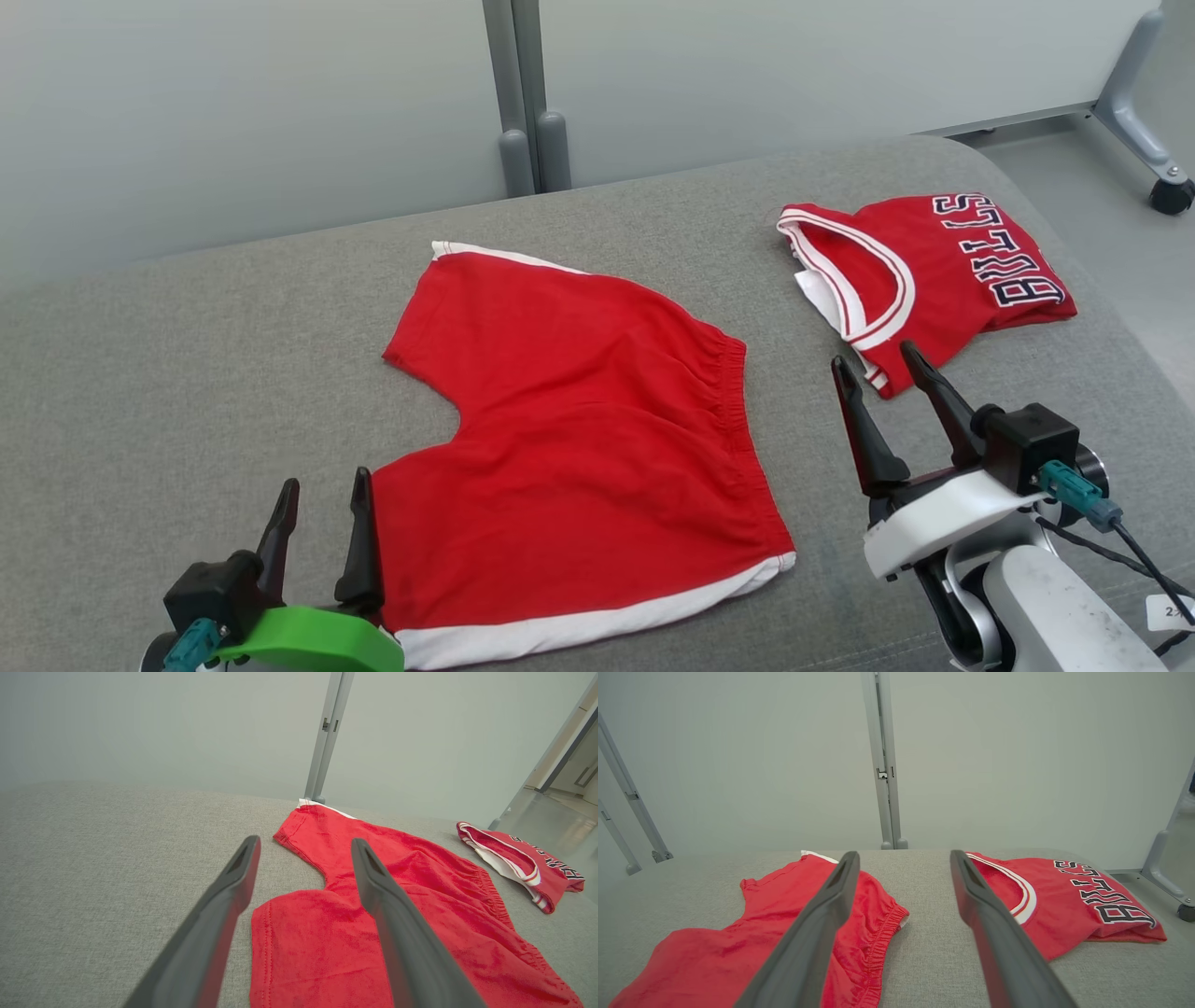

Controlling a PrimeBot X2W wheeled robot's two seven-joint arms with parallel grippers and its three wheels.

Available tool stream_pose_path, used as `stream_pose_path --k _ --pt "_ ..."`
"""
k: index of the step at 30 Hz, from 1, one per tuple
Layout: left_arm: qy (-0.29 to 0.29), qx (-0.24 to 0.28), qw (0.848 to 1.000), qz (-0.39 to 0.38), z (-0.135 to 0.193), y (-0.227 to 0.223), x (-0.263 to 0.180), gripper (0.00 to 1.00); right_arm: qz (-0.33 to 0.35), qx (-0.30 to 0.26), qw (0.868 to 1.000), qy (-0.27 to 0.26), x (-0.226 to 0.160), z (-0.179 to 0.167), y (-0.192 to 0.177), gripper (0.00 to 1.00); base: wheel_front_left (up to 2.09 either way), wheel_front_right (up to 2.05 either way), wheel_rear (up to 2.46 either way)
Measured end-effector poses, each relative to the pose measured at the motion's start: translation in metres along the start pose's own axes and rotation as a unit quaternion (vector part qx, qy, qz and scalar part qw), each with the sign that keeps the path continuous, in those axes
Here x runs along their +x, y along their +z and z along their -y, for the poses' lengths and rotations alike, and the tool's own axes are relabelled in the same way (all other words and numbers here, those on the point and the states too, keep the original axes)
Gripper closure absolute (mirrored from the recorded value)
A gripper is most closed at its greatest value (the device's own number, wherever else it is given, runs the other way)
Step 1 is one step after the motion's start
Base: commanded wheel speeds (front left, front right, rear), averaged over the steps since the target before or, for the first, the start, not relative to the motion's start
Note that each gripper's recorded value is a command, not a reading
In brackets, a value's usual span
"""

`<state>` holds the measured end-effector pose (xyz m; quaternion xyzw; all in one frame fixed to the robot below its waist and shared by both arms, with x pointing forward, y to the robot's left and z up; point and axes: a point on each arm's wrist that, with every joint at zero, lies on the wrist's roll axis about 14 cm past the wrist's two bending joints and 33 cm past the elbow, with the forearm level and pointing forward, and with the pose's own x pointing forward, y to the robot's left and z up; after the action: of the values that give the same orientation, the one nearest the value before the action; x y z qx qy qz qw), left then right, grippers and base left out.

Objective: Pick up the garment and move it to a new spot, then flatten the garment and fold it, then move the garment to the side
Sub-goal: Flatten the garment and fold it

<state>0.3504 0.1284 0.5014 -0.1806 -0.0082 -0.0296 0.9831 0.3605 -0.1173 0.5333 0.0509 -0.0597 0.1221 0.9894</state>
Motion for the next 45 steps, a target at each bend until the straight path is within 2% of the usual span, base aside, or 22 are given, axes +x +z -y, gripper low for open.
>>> stream_pose_path --k 18,33,41,45 --pt "0.033 0.023 0.999 0.011 -0.02 0.006 -0.012 0.0 -0.007 0.006 1.0 -0.008 -0.008 -0.002 -0.006 0.0 0.0 0.0 0.0" --pt "0.039 0.023 0.999 0.016 -0.02 0.007 -0.013 0.0 -0.004 0.005 1.0 -0.009 -0.006 0.0 -0.005 0.0 0.0 0.0 0.0" --pt "0.053 0.027 0.998 -0.026 -0.029 -0.018 -0.027 0.0 -0.009 0.001 1.0 -0.004 -0.006 0.0 -0.008 0.0 0.0 0.0 0.0" --pt "0.058 0.027 0.996 -0.06 -0.032 -0.036 -0.035 0.0 -0.031 -0.008 0.999 0.001 -0.014 0.001 -0.022 0.0 0.0 0.0 0.0"
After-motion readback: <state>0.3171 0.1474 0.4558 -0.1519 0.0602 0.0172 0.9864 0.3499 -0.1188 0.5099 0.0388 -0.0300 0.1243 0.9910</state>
